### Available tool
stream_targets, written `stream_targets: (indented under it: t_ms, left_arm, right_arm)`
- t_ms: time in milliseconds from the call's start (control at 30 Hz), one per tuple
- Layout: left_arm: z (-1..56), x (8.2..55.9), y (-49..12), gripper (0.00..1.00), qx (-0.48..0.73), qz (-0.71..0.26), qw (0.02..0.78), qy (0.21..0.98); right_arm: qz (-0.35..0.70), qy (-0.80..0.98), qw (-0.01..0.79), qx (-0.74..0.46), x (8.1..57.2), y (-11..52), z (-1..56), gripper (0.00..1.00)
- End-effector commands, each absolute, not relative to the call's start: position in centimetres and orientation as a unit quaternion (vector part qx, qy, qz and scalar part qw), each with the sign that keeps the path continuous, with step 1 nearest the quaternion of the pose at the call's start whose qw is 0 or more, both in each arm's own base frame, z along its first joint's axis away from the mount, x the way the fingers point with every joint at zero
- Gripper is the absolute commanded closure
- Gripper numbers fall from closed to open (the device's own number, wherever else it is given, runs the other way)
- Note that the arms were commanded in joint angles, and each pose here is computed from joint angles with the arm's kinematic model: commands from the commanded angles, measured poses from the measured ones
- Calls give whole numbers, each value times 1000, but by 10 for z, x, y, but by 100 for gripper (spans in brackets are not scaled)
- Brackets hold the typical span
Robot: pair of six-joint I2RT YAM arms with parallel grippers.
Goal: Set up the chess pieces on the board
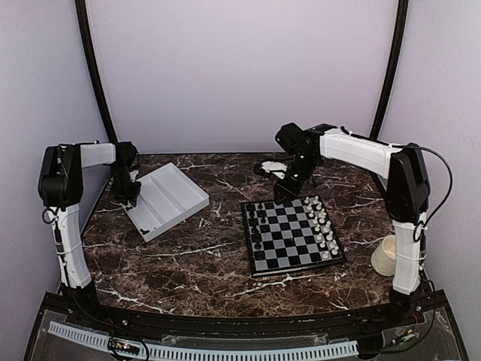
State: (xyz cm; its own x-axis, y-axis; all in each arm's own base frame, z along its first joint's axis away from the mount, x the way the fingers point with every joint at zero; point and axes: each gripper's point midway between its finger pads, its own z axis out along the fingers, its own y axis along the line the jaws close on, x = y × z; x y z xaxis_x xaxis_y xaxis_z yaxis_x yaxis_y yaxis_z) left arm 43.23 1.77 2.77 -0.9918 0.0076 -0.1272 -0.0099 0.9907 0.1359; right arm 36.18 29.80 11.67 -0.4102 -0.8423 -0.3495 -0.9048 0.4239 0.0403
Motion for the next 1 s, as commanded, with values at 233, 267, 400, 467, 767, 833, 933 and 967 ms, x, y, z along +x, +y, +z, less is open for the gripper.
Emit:
stream_targets:
  t_ms: [233,267,400,467,767,833,933,967]
  left_arm:
    - [42,392,-17,63,56,64,12,996]
    - [41,386,-19,63,56,64,1,996]
    - [34,363,-29,63,54,65,-35,996]
    - [31,357,-29,64,53,74,-43,995]
    - [27,332,-23,68,17,93,-74,993]
    - [27,328,-24,68,-2,93,-77,993]
    - [24,334,-27,69,-17,84,-62,994]
    - [23,337,-28,69,-23,83,-57,995]
  right_arm:
    - [127,831,143,-523,363,301,118,69]
    - [127,831,142,-523,362,302,118,70]
    - [131,830,139,-523,362,303,116,70]
    - [133,830,139,-523,361,303,115,69]
    - [137,831,137,-522,360,304,117,69]
    - [137,831,136,-522,360,304,116,69]
    - [140,830,137,-522,360,306,116,69]
    - [140,830,136,-523,361,306,116,69]
